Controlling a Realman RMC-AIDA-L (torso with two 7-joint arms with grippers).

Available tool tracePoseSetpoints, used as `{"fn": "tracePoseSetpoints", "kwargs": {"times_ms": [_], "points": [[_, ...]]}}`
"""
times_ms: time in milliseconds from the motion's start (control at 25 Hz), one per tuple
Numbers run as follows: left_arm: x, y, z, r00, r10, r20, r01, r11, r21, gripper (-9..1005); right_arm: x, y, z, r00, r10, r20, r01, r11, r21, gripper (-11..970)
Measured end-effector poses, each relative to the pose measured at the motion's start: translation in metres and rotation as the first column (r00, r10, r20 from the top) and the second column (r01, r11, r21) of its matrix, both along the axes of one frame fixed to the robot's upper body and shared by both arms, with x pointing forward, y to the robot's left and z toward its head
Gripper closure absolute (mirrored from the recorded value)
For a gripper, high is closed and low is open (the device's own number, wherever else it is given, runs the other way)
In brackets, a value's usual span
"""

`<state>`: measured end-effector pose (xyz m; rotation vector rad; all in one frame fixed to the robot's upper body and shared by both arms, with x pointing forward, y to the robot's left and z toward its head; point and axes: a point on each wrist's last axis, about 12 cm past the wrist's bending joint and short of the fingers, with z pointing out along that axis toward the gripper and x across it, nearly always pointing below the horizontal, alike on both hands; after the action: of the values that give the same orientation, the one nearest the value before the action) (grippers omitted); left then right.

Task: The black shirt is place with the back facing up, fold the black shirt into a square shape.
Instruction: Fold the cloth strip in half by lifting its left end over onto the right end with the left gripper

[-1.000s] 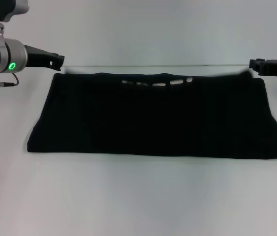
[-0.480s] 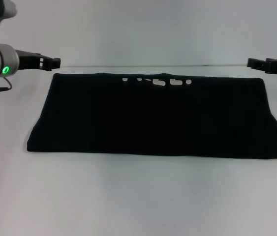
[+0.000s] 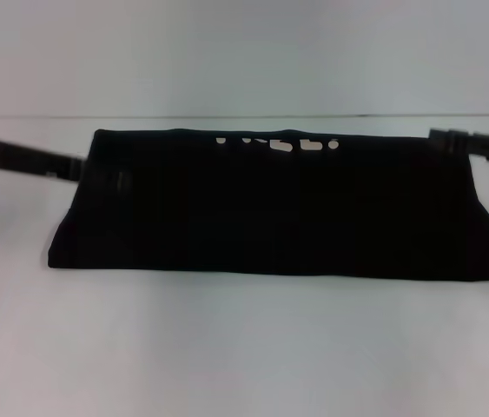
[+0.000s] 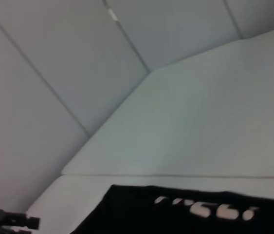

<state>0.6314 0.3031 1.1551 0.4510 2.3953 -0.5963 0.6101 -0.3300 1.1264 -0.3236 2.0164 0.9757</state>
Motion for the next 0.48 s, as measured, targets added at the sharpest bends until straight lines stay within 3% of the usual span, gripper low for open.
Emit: {"fn": "tracePoseSetpoints", "kwargs": {"times_ms": [200,360,480], "points": [[-0.018,0.007,-0.007,0.994,-0.018,-0.109,0.012,0.999,-0.050,62,-0.018,0.006,-0.009,0.995,0.103,0.005,-0.103,0.995,0.007,322],[-0.035,0.013,-0.011,0.975,-0.039,-0.220,0.012,0.992,-0.124,48,-0.025,0.020,-0.013,0.972,0.236,-0.001,-0.236,0.970,-0.053,271],[-0.041,0.017,-0.012,0.958,-0.030,-0.284,-0.015,0.988,-0.155,47,-0.022,0.030,-0.010,0.950,0.311,-0.011,-0.311,0.944,-0.110,91]]}}
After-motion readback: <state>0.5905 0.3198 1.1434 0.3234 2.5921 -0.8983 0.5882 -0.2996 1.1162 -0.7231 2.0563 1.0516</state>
